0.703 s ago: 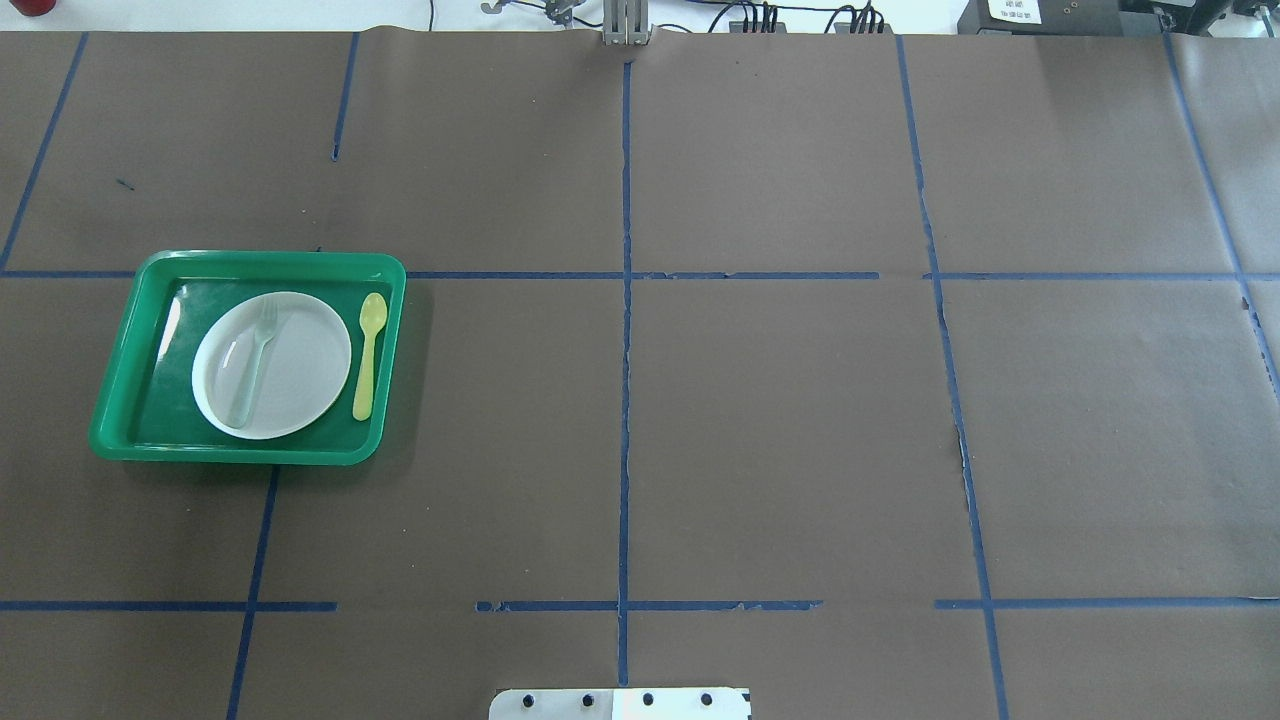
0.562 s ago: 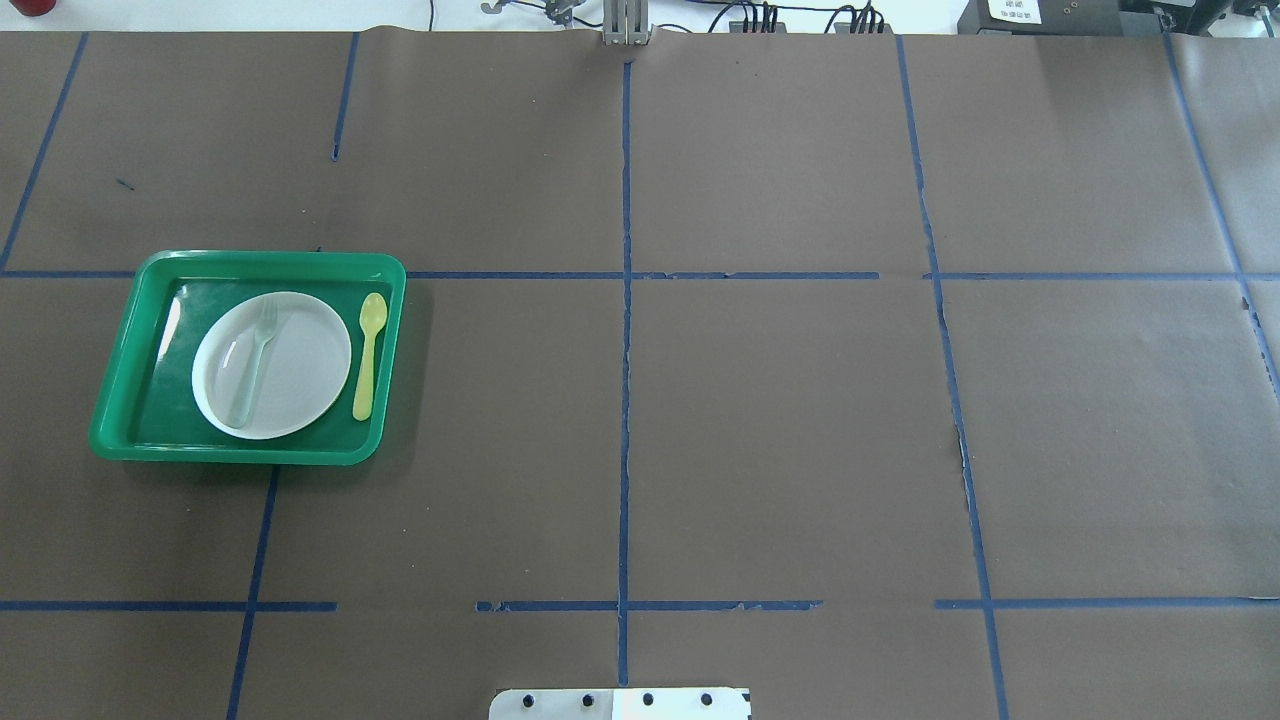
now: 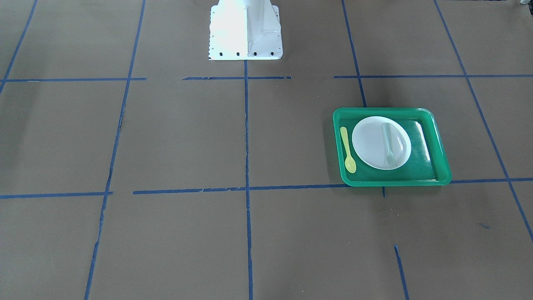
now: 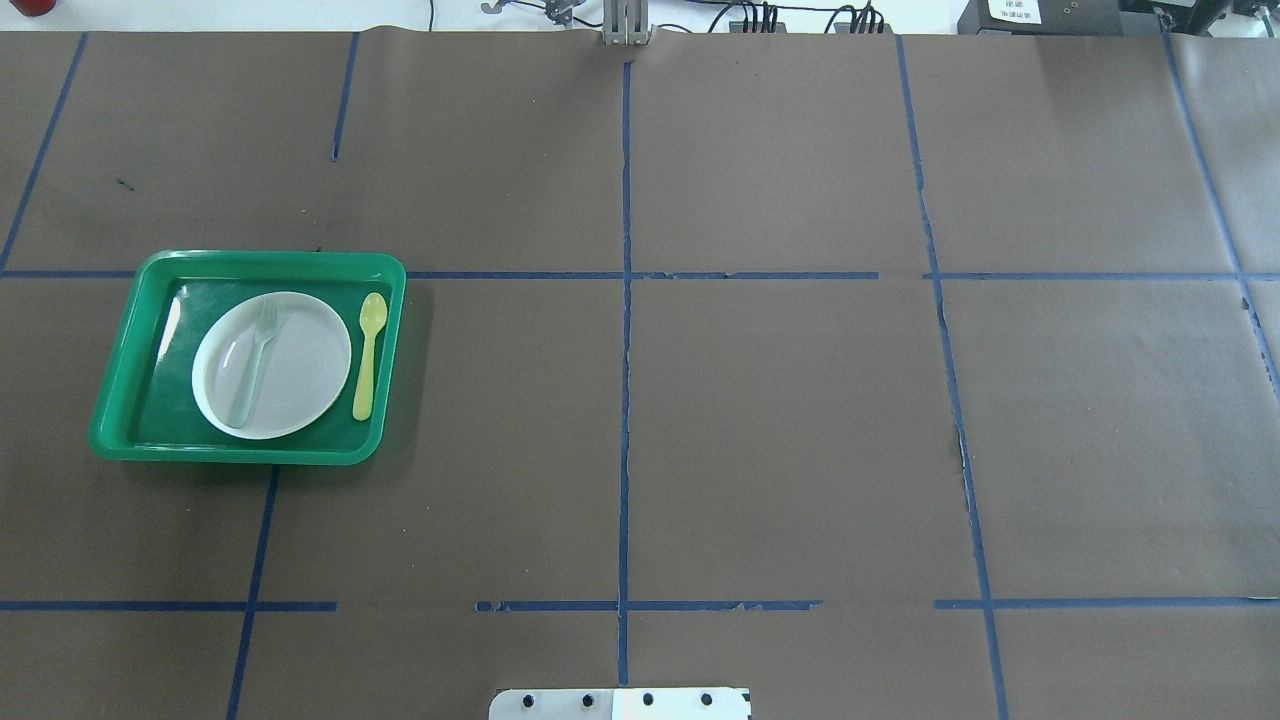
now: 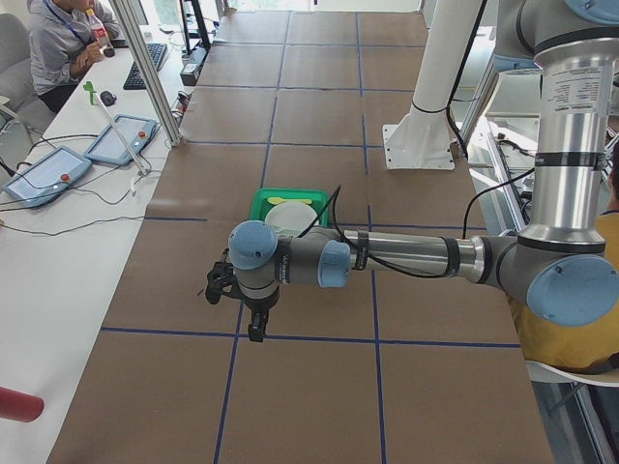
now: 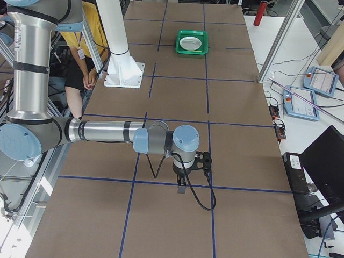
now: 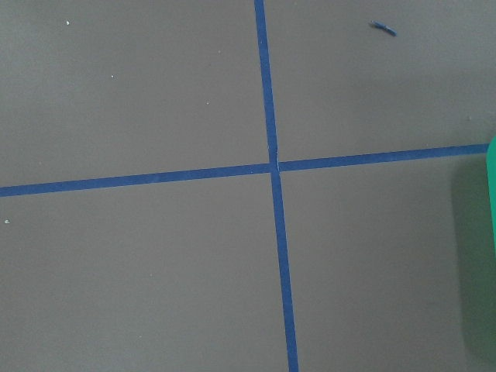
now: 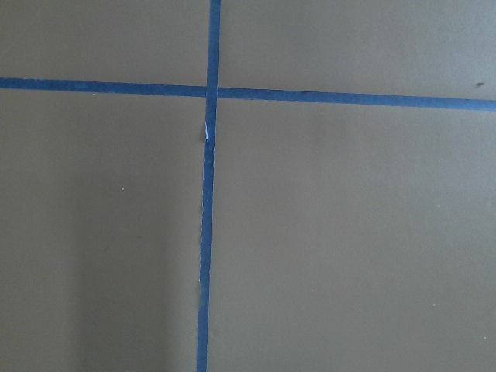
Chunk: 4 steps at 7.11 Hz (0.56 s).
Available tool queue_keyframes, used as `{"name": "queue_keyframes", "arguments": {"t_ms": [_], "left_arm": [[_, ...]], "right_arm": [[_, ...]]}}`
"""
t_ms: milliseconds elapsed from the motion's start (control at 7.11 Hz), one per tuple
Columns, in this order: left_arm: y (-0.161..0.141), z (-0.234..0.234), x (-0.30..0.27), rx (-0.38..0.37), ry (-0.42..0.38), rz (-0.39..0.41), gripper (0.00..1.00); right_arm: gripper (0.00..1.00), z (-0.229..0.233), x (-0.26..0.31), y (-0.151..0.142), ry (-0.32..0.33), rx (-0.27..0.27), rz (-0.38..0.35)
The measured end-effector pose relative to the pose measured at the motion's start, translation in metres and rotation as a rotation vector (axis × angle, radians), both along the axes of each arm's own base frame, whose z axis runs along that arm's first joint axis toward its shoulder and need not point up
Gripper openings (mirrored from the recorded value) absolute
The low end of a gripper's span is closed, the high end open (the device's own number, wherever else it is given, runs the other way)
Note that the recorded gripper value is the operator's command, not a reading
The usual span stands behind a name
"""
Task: Place fork
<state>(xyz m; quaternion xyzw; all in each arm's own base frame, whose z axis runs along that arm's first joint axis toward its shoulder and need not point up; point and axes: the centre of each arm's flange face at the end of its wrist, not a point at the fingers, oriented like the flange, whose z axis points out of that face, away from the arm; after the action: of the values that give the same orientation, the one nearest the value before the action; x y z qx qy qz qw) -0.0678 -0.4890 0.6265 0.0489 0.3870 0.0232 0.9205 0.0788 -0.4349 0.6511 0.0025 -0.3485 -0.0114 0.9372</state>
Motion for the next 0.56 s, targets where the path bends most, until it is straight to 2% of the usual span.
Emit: {"name": "queue_keyframes", "arguments": {"t_ms": [281,562], "left_arm": [[-0.007,-0.011,0.009,0.065,0.004,0.001,1.0],[-0.018,-0.034,0.065,0.077,0.038,-0.007,0.99]], "right_arm": [[1.0,0.0,0.0,0.0,0.0,0.001,-0.001],[1.0,0.0,0.0,0.0,0.0,0.001,-0.001]]}}
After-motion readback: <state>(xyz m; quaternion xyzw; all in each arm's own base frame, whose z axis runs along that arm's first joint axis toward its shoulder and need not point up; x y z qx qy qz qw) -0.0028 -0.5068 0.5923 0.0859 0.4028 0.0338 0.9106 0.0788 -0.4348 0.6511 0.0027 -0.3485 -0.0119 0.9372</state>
